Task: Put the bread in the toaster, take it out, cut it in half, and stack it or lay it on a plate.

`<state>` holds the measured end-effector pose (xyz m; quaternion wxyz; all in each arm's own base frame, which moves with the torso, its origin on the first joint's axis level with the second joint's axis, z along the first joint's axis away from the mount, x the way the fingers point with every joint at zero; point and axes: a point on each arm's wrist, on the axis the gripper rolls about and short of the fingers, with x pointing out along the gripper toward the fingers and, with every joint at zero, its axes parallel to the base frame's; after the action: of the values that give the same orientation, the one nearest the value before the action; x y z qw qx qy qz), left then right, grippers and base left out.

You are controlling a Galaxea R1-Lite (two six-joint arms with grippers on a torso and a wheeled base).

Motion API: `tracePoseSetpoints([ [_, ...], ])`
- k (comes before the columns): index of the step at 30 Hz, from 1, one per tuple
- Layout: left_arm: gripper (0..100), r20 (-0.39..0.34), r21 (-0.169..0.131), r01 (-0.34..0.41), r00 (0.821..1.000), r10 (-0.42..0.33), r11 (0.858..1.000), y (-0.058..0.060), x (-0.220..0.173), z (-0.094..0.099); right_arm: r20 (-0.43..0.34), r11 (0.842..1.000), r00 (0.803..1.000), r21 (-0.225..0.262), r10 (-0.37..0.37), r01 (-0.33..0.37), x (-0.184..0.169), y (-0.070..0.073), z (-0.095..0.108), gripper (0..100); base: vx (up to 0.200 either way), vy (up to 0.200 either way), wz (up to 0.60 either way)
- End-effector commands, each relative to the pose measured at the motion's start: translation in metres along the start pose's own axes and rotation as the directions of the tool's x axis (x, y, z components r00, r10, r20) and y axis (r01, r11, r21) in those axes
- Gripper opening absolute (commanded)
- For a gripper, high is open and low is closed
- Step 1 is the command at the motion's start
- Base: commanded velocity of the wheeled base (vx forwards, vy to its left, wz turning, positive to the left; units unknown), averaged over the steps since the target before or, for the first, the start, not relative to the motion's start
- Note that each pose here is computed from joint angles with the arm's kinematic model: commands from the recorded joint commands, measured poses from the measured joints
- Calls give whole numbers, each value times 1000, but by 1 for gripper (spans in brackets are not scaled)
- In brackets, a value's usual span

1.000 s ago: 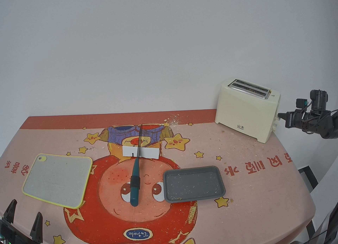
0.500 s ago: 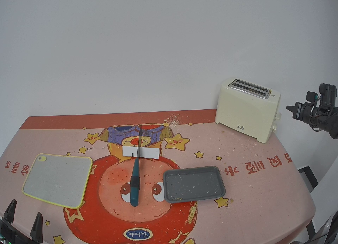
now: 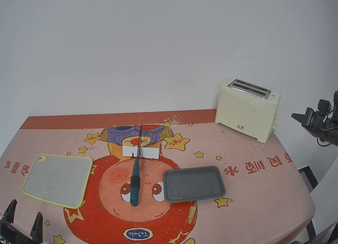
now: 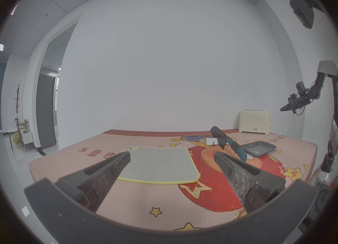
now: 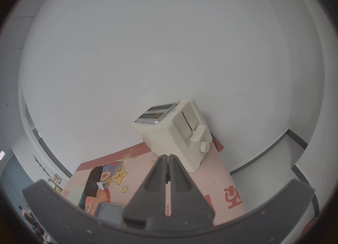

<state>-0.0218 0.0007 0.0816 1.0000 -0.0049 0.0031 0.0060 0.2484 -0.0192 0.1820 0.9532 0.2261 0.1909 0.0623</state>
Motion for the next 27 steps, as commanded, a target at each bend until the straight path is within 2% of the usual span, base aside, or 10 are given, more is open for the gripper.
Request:
tracePoseSetpoints([
  [1,100,-18,0,-1,1000,1,1000,0,1,-5,20,1000,1000,-23,-2,2,-7,1,2,0,0,0,0],
  [6,100,-17,0,-1,1000,1,1000,0,1,-5,0,998,999,-55,-39,39,-10,-7,0,0,0,0,0],
  [8,100,-18,0,-1,1000,1,1000,0,1,-5,-82,995,993,-67,-83,77,-15,-11,-7,0,0,0,0],
  [11,100,-17,0,-1,1000,1,1000,0,1,-5,-108,992,988,-77,-109,101,-19,-15,-8,0,0,0,0],
  [14,100,-17,0,-1,1000,1,1000,0,1,-5,-113,988,986,-105,-124,112,-21,-17,-10,0,0,0,0],
  [18,100,-17,0,-1,1000,1,1000,0,1,-5,-107,969,972,-151,-211,194,-21,-21,-15,0,0,0,0],
  [27,100,-18,0,-1,1000,1,1000,0,1,-5,-90,966,974,-180,-206,188,-32,-18,-21,0,0,0,0],
])
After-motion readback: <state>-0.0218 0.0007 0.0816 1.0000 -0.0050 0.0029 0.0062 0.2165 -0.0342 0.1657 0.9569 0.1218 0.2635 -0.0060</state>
